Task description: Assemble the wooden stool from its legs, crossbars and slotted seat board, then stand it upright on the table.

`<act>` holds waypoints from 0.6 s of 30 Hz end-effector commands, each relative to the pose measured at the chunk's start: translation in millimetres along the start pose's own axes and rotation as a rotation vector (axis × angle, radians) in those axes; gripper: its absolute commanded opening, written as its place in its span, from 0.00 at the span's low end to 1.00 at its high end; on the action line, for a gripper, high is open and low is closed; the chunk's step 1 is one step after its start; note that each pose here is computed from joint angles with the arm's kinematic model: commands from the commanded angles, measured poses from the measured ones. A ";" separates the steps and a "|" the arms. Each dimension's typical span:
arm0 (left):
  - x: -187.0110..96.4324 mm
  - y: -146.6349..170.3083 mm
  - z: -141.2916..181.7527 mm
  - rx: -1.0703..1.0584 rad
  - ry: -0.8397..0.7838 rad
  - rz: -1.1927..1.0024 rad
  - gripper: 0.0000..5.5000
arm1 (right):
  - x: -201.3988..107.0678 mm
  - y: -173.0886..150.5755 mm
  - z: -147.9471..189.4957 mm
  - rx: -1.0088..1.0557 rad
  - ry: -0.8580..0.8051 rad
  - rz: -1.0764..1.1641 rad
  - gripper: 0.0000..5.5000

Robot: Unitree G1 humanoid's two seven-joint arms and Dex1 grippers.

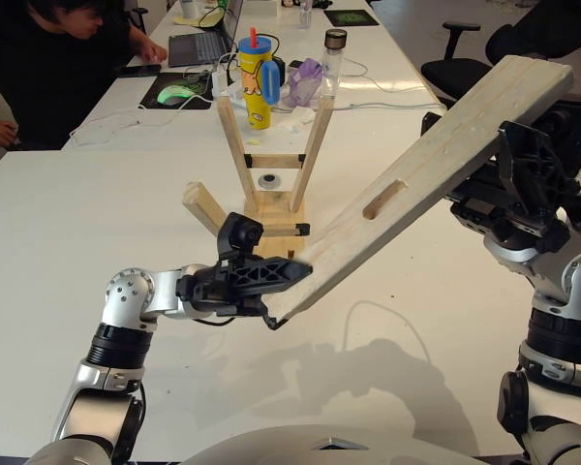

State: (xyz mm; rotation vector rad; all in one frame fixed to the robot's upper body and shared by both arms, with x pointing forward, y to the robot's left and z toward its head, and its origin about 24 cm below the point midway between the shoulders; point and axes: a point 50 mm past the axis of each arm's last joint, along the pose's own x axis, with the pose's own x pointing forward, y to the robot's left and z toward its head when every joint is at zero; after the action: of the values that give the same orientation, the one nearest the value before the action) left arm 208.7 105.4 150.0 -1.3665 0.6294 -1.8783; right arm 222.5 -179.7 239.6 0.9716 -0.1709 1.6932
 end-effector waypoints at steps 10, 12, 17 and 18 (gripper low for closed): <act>4.2 -0.4 9.5 0.123 -0.137 0.054 0.33 | -3.1 0.1 -1.9 0.000 0.006 -0.011 0.40; 3.6 0.0 14.3 0.142 -0.185 0.050 0.38 | -5.3 0.2 -2.6 0.003 0.009 -0.025 0.40; 1.9 -5.7 7.8 0.197 -0.192 0.171 0.52 | -20.1 -3.3 -10.7 -0.009 0.082 -0.178 0.40; 0.4 -7.9 2.9 0.210 -0.172 0.219 0.56 | -26.7 -4.7 -13.4 -0.024 0.111 -0.249 0.40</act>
State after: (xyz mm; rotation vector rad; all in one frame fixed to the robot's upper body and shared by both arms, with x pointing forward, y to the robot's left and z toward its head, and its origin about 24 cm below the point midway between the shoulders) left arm 217.9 104.4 158.7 -1.3482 0.4140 -1.6371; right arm 222.4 -185.2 221.7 0.9228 -0.0775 1.5938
